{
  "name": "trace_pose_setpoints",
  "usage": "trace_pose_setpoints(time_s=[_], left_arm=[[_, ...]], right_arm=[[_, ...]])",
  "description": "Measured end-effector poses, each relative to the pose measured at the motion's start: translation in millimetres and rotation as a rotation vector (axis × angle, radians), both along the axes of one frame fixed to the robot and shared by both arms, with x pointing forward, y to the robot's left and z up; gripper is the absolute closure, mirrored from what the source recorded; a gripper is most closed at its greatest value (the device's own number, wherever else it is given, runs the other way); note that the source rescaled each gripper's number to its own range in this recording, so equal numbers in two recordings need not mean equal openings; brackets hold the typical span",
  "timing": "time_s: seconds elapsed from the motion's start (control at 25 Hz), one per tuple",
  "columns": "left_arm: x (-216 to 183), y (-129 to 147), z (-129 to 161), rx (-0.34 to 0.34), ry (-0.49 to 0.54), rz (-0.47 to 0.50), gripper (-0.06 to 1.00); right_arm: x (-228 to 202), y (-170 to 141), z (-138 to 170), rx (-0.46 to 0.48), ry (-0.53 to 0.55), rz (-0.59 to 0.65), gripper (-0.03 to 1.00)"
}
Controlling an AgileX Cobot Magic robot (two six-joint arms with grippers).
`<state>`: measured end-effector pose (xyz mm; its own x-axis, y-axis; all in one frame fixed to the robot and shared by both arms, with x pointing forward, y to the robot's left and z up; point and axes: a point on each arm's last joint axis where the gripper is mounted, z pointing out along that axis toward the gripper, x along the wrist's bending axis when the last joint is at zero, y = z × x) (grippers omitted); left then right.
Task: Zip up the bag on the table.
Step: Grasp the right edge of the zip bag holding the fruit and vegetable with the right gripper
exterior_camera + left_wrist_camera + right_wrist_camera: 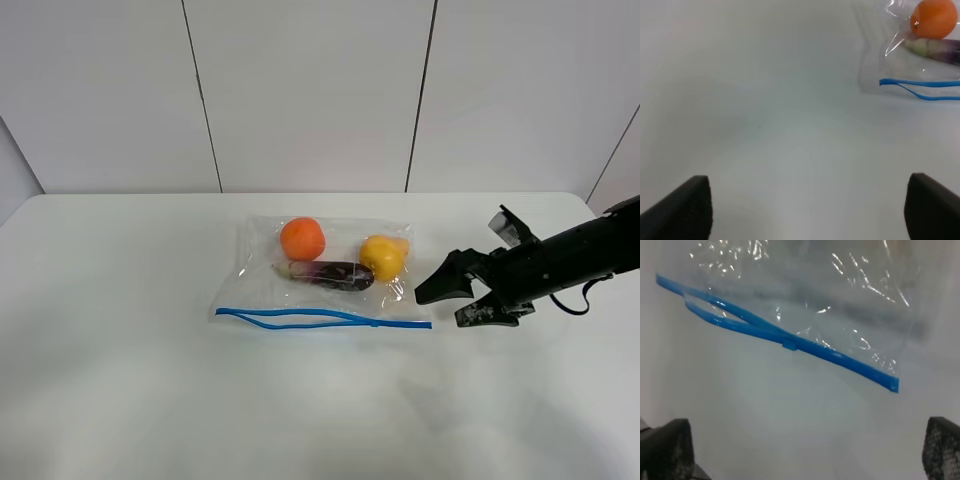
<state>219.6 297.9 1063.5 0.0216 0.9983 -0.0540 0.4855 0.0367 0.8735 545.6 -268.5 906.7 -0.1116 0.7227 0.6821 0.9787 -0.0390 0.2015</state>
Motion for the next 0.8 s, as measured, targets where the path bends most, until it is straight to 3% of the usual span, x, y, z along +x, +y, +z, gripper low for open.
trace_pose_setpoints(time_s=[0.8], left_arm=[[0, 0, 0, 0.000, 0.000, 0.000, -0.06]], right_arm=[[29, 5, -51, 0.141, 0.086, -0.006, -0.03]])
